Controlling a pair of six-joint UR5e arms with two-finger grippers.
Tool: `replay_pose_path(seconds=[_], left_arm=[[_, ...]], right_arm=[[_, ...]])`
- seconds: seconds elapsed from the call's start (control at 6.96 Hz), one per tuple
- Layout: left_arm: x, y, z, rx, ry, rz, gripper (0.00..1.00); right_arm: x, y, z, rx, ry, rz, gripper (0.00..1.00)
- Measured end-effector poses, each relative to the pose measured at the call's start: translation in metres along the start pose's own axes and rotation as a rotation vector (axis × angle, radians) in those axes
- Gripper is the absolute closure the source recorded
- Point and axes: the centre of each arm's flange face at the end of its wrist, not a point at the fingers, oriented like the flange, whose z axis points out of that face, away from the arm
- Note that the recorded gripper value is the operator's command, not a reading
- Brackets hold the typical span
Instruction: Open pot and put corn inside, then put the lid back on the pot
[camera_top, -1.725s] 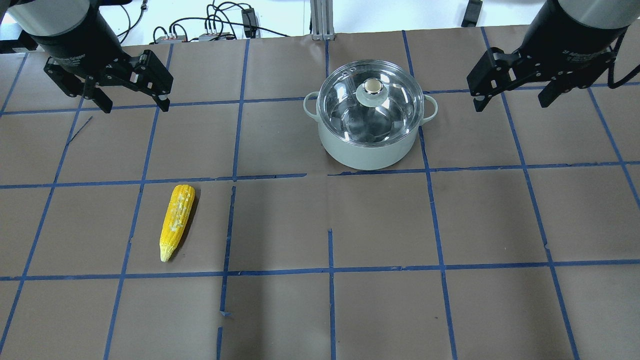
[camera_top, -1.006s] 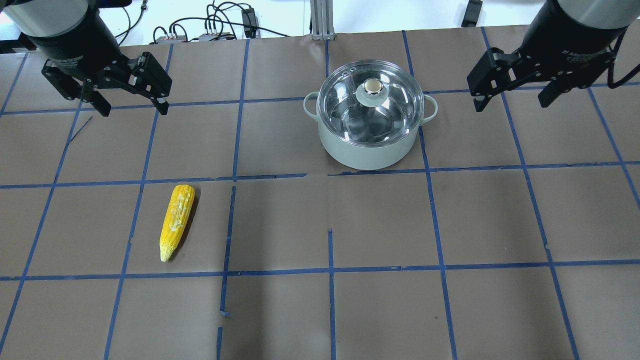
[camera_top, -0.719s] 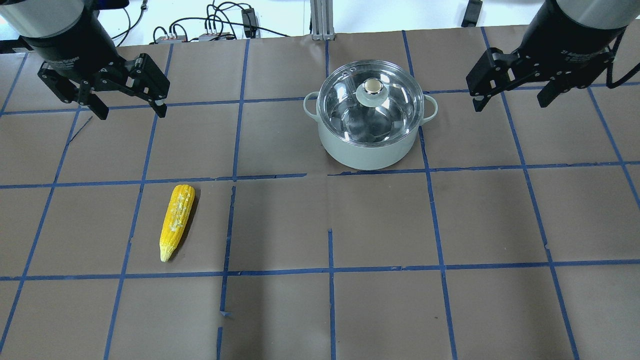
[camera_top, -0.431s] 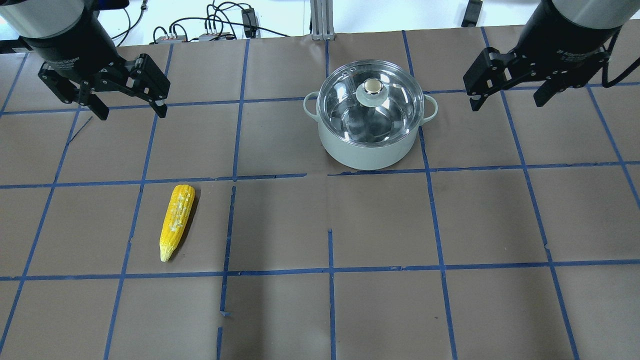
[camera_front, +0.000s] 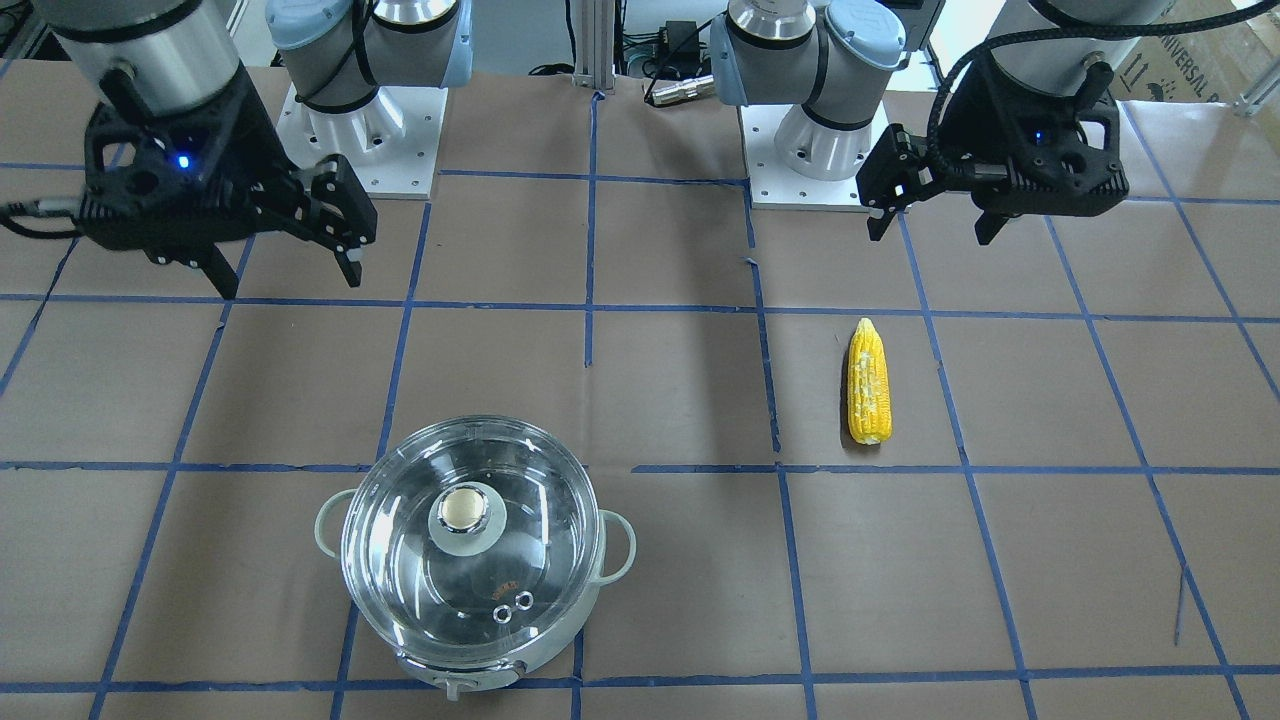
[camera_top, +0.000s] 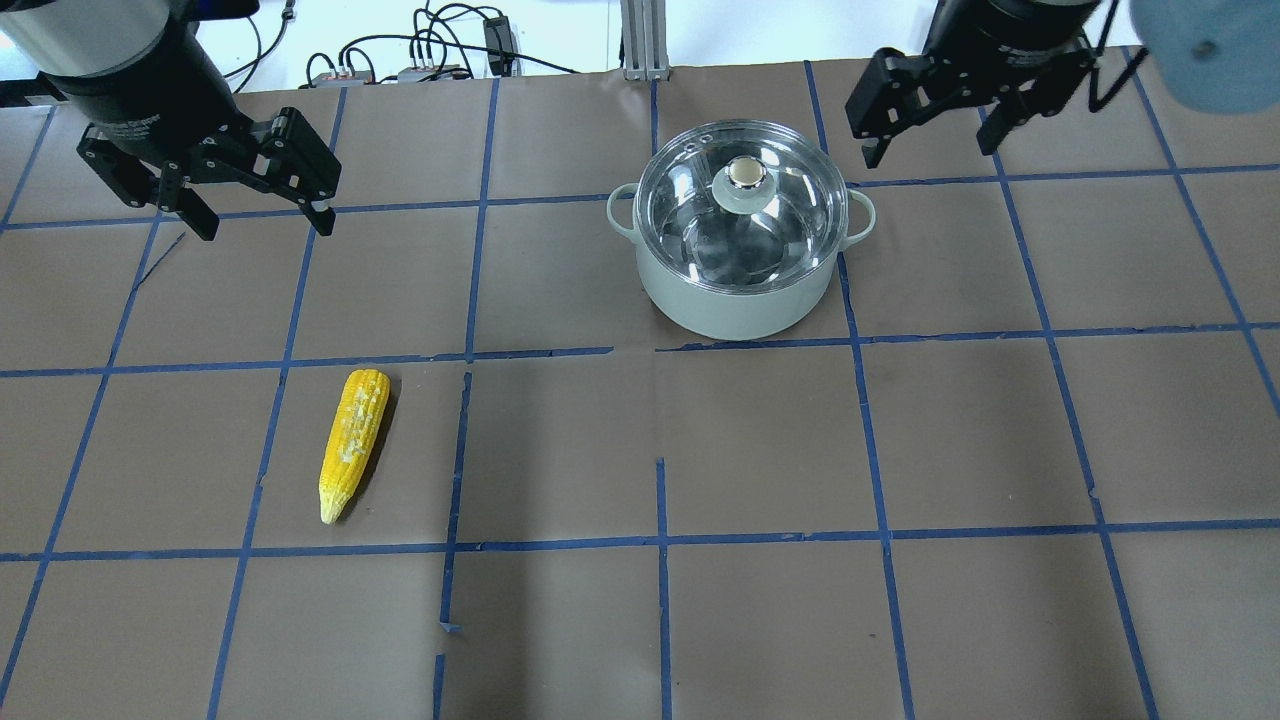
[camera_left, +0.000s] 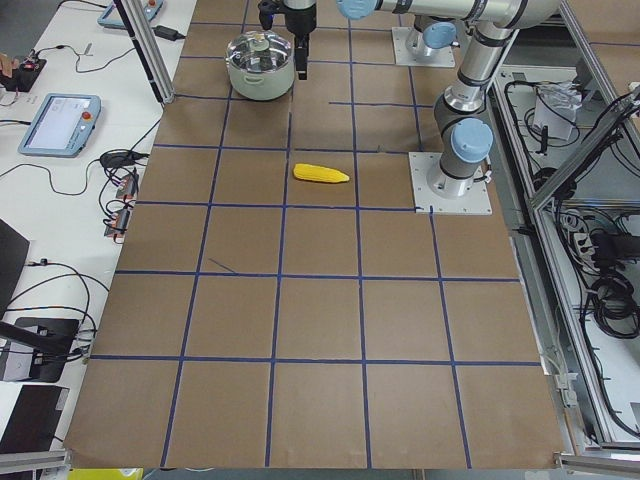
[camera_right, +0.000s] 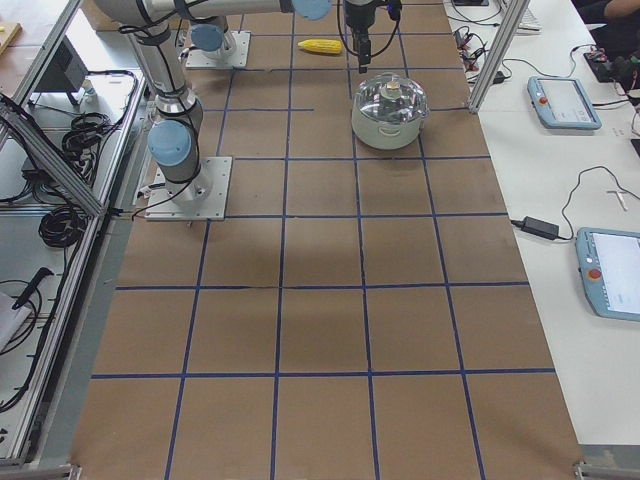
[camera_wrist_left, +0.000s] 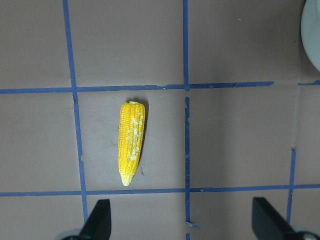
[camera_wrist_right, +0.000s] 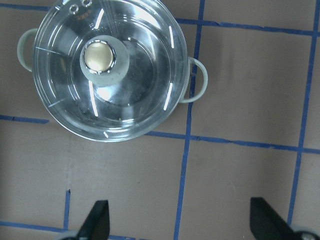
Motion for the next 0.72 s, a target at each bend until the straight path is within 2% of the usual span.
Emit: replay_pose_path(seconds=[0.29,0.43,0.72], left_arm=[[0.0,0.0,0.0,0.0,0.0,0.0,0.0],[0.0,0.0,0.0,0.0,0.0,0.0,0.0],[0.0,0.0,0.001,-0.001,0.0,0.0,0.0]], right_arm=[[-0.024,-0.069,0.037,-0.028,-0.007,-0.001,0.01],[-0.034,-0.089,0.057,-0.052,-0.008,-0.006,0.01],[-0.043,-0.107,0.091,-0.103,-0.011,-0.013,0.02]])
